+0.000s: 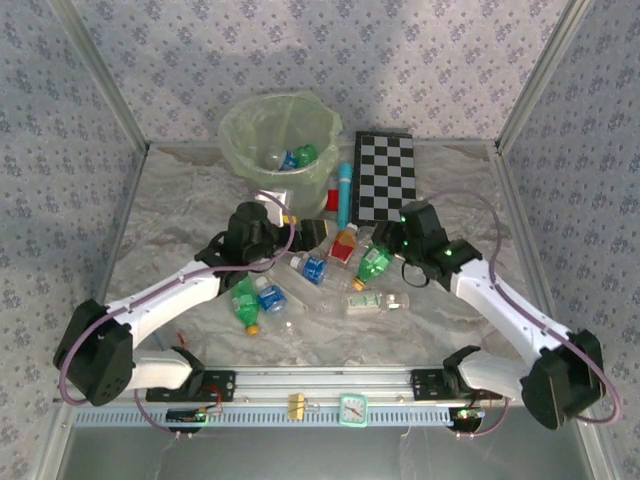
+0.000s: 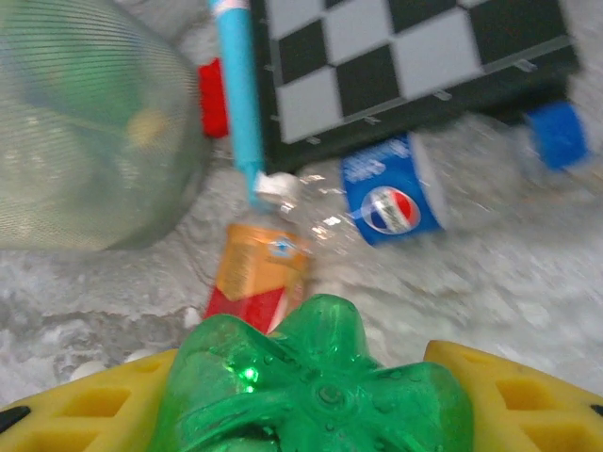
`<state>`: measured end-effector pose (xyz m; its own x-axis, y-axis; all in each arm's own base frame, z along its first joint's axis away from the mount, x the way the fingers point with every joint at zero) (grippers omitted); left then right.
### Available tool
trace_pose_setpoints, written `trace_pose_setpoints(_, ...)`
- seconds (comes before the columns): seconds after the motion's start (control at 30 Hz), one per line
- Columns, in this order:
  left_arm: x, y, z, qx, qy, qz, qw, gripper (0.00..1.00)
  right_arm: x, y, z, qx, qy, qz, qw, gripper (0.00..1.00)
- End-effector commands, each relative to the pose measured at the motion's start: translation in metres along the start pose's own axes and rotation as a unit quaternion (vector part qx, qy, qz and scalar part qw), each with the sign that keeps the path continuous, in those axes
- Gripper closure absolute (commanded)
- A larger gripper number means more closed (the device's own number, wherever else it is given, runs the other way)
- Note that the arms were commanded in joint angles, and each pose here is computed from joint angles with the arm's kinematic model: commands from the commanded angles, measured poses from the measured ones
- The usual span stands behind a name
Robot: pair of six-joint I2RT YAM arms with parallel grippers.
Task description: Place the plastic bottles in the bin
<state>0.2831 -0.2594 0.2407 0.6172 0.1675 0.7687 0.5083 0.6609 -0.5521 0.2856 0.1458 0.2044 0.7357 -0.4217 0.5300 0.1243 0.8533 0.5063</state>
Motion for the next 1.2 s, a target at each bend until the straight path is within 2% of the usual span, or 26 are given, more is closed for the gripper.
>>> trace_pose_setpoints(0.0,0.003,-0.030,-0.003,-0.096,0.024,-0.018,0.995,0.00,0.023,0.037,-0.003,0.077,-0.022,0.053,0.995,0.52)
trace_pose_setpoints(0.17,-0.016,-0.043,-0.011,-0.141,0.073,-0.026,0.987,0.00,0.034,0.059,-0.013,0.126,-0.030,0.044,0.991,0.53)
trace_pose_setpoints(0.3,-0.027,-0.048,-0.020,-0.146,0.100,-0.041,0.983,0.00,0.035,0.072,-0.016,0.158,-0.020,0.040,0.986,0.53)
trace_pose_setpoints(0.63,-0.032,-0.059,-0.045,-0.174,0.127,-0.049,0.975,0.00,0.031,0.081,-0.013,0.182,-0.009,0.038,0.983,0.53)
trace_pose_setpoints(0.77,-0.036,-0.056,-0.053,-0.172,0.134,-0.044,0.975,0.03,0.030,0.084,-0.009,0.194,-0.006,0.034,0.980,0.53)
trace_pose_setpoints(0.87,-0.038,-0.054,-0.058,-0.169,0.136,-0.036,0.975,0.08,0.029,0.085,-0.008,0.198,-0.004,0.034,0.980,0.53)
trace_pose_setpoints(1.07,-0.034,-0.054,-0.065,-0.169,0.126,-0.023,0.977,0.32,0.028,0.083,-0.007,0.202,-0.004,0.027,0.979,0.52)
trace_pose_setpoints(1.17,-0.032,-0.055,-0.066,-0.170,0.123,-0.021,0.978,0.42,0.030,0.082,-0.005,0.200,-0.007,0.024,0.979,0.45)
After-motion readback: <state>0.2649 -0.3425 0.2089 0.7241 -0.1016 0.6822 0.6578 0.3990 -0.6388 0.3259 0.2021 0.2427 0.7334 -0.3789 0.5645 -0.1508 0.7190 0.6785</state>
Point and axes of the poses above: each hand's point on the last joint's axis, 136 mm out from that joint toward the fingers, its own z axis back along the fingers, its own y axis along the line the jaws close on, x = y × z, the point moved 4 cm from there along z, back along the fingers
